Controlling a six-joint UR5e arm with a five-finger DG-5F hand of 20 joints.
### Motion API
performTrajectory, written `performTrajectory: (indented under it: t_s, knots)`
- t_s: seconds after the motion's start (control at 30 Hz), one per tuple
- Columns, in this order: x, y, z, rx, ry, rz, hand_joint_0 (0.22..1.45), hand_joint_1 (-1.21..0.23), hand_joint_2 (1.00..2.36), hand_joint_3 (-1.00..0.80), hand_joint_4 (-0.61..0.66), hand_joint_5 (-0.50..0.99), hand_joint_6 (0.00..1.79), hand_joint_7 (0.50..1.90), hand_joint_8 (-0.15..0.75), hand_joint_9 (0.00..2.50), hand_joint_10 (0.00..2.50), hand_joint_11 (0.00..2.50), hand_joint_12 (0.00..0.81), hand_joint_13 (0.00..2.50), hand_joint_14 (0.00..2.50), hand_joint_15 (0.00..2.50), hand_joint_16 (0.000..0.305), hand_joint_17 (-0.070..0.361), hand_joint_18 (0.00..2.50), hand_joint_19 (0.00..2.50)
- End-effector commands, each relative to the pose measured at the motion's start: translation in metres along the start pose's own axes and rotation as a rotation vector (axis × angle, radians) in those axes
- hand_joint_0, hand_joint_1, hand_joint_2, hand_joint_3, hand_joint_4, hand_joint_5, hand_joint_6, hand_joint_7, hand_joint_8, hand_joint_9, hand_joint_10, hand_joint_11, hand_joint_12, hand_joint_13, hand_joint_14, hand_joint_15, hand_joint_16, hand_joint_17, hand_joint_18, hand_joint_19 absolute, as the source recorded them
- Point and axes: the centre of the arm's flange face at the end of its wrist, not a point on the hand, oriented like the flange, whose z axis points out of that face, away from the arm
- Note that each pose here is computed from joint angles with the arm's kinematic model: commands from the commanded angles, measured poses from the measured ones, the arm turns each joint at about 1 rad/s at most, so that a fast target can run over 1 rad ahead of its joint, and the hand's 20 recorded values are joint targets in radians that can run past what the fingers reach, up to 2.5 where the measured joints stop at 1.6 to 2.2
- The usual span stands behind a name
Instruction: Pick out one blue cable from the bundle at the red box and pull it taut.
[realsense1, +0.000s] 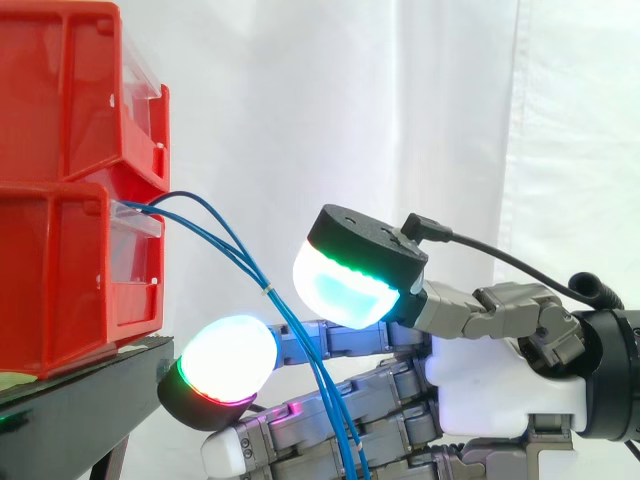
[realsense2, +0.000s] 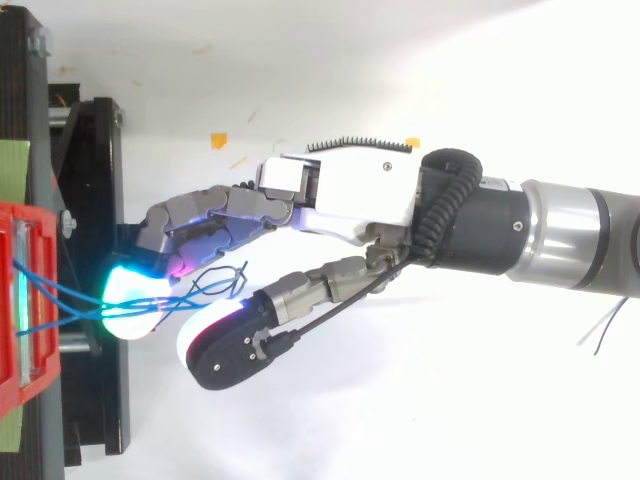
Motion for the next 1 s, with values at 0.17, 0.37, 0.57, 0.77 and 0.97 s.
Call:
performTrajectory:
  t_s: [0.17, 0.37, 0.57, 0.77, 0.97]
  knots:
    - [-0.003, 0.000, 0.000, 0.000, 0.007, 0.003, 0.61, -0.58, 1.00, -0.44, 0.12, -0.12, 0.50, 1.07, 0.202, 0.73, 0.01, 0.21, 0.259, 0.48, 0.01, 0.19, 0.039, 0.088, 0.24, 0.36]
    - [-0.006, 0.001, 0.000, -0.001, 0.034, 0.003, 0.61, -0.57, 1.01, -0.44, 0.10, -0.10, 0.50, 1.10, 0.202, 0.78, 0.01, 0.22, 0.260, 0.52, 0.01, 0.21, 0.039, 0.087, 0.26, 0.38]
    - [-0.011, 0.001, 0.001, -0.004, 0.036, 0.002, 0.61, -0.56, 1.00, -0.44, 0.09, -0.09, 0.50, 1.11, 0.204, 0.80, 0.01, 0.23, 0.263, 0.55, 0.01, 0.23, 0.039, 0.087, 0.28, 0.40]
    - [-0.018, 0.000, 0.001, -0.007, 0.026, 0.002, 0.60, -0.56, 1.00, -0.45, 0.08, -0.09, 0.50, 1.11, 0.206, 0.83, 0.01, 0.24, 0.267, 0.57, 0.01, 0.25, 0.039, 0.088, 0.30, 0.42]
    - [-0.018, 0.006, 0.005, -0.034, 0.033, 0.006, 0.62, -0.57, 1.01, -0.42, 0.03, -0.08, 0.50, 1.20, 0.194, 0.85, 0.01, 0.26, 0.265, 0.59, 0.01, 0.26, 0.039, 0.088, 0.32, 0.42]
